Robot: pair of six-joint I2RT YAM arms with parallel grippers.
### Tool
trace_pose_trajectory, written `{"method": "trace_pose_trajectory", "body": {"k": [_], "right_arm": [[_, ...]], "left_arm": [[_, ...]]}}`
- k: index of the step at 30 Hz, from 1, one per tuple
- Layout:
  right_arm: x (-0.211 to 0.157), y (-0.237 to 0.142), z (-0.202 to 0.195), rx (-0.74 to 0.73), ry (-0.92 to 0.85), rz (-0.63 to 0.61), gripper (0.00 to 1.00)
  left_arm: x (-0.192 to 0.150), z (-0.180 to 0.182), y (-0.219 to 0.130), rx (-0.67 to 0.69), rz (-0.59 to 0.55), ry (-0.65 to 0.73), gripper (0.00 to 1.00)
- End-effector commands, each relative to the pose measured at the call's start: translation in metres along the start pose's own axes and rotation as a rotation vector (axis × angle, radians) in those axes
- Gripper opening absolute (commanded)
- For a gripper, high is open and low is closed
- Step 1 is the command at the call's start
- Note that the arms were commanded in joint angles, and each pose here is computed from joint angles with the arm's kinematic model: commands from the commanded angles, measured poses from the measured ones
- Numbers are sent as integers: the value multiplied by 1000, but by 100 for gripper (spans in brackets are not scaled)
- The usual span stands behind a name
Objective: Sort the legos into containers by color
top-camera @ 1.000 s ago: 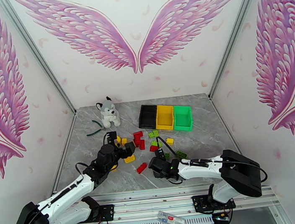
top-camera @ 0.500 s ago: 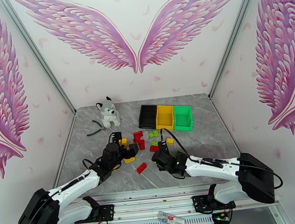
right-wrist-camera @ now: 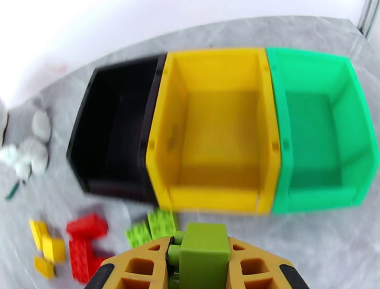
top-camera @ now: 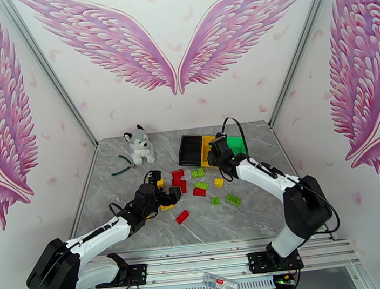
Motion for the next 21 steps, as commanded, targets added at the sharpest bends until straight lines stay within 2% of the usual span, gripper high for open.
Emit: {"method": "trace_pose_trajectory", "body": {"k": [1, 3, 8, 10, 14, 18, 21], "right_arm": [[12, 34, -2, -31, -23, 50, 23], [21, 49, -3, -47, -18, 55, 27], [29, 67, 1, -64, -45, 84, 56], [30, 61, 1, -43, -48, 76, 63], [25, 36, 5, 21, -55, 55, 70], [12, 4, 5, 20, -93, 47, 77], [-2, -16, -1, 1, -82, 73, 87]], "left_arm": [[4, -9, 4, -27, 23, 21, 99], [4, -9, 5, -33, 26, 19, 99], [3, -11, 6, -38, 33, 20, 99], [4, -11, 6, -39, 32, 20, 99], [3, -11, 7, -39, 35, 19, 99], [3, -11, 7, -34, 34, 19, 99], [3, -10, 6, -29, 34, 23, 99]]}}
Point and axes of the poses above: each hand's point on the last joint's axis, 136 mm out from that joint toward the fingers, its own y axis out along the fingers, its own z axis along the line the jaws close on, x = y × z, the point moved 6 cm from there along -y, back along the fingers, and after that the axes turned 5 degrees about y, right-handed, at the moved point
